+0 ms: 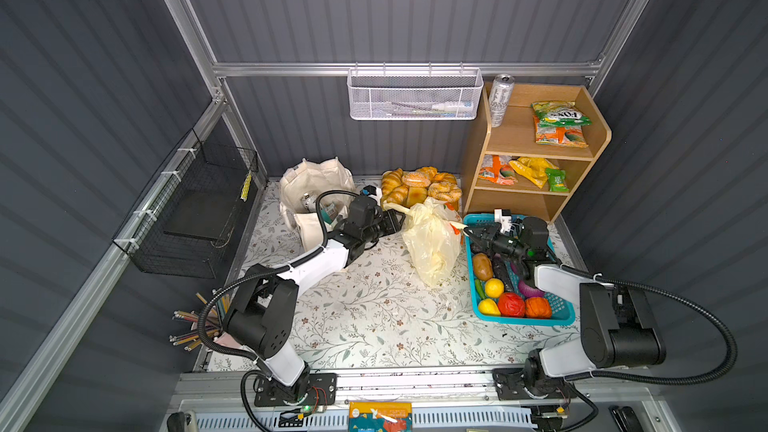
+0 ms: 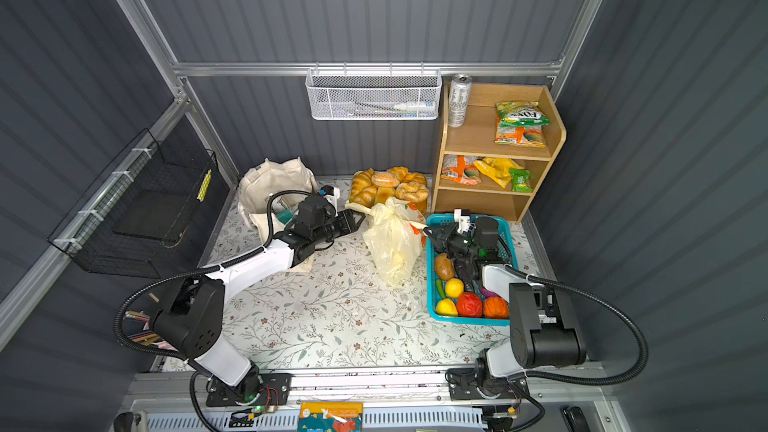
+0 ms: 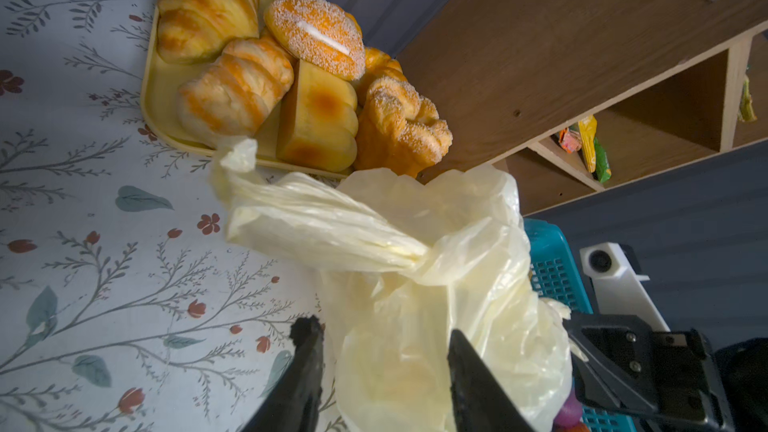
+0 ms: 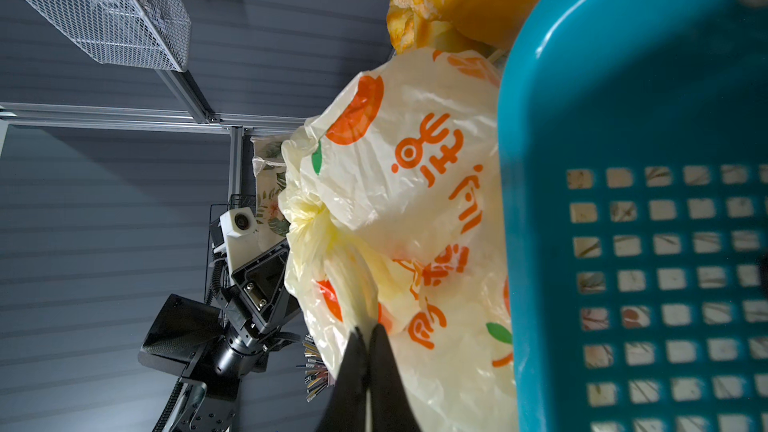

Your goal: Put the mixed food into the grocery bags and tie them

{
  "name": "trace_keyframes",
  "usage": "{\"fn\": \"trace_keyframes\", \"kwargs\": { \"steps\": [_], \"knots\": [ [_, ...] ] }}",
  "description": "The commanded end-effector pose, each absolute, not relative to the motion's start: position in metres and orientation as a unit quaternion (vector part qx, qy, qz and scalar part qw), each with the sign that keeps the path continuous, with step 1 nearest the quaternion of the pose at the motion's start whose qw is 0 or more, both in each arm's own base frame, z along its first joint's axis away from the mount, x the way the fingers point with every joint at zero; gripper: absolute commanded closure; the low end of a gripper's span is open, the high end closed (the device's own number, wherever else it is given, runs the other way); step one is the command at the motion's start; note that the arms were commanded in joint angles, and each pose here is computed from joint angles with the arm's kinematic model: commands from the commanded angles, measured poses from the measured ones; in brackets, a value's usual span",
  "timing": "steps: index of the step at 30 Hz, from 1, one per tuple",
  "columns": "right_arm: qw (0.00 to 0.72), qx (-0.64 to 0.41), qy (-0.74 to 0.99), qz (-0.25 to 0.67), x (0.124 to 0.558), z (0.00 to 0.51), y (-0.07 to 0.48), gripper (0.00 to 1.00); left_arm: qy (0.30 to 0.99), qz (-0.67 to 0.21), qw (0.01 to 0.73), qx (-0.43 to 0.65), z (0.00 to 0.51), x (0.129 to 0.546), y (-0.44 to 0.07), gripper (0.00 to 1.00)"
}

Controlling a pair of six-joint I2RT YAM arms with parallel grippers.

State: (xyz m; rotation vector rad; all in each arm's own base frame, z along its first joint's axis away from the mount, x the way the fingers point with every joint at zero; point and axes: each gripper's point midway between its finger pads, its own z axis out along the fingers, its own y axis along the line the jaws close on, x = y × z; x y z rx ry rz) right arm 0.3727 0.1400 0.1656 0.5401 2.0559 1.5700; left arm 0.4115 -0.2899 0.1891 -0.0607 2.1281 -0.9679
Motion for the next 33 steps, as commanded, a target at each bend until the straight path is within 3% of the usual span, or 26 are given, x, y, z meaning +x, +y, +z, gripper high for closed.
{"fn": "trace_keyframes", "kwargs": {
  "steps": [1, 14, 24, 33],
  "knots": [
    [0.244, 0.186, 0.754, 0.581, 0.37, 0.165, 0.144, 1.0, 0.808, -0.391, 0.434, -0.075, 0.193, 0.432, -0.286, 0.49],
    [0.246, 0.186, 0.753, 0.581, 0.366, 0.165, 0.143, 1.0, 0.771, -0.417, 0.465, -0.124, 0.187, 0.47, -0.296, 0.45],
    [0.246, 0.184, 0.753, 0.582, 0.367, 0.166, 0.144, 1.0, 0.741, -0.446, 0.487, -0.123, 0.203, 0.459, -0.294, 0.43],
    [0.244, 0.185, 0.754, 0.582, 0.364, 0.164, 0.144, 1.0, 0.74, -0.462, 0.475, -0.121, 0.192, 0.481, -0.314, 0.41]
  ]
}}
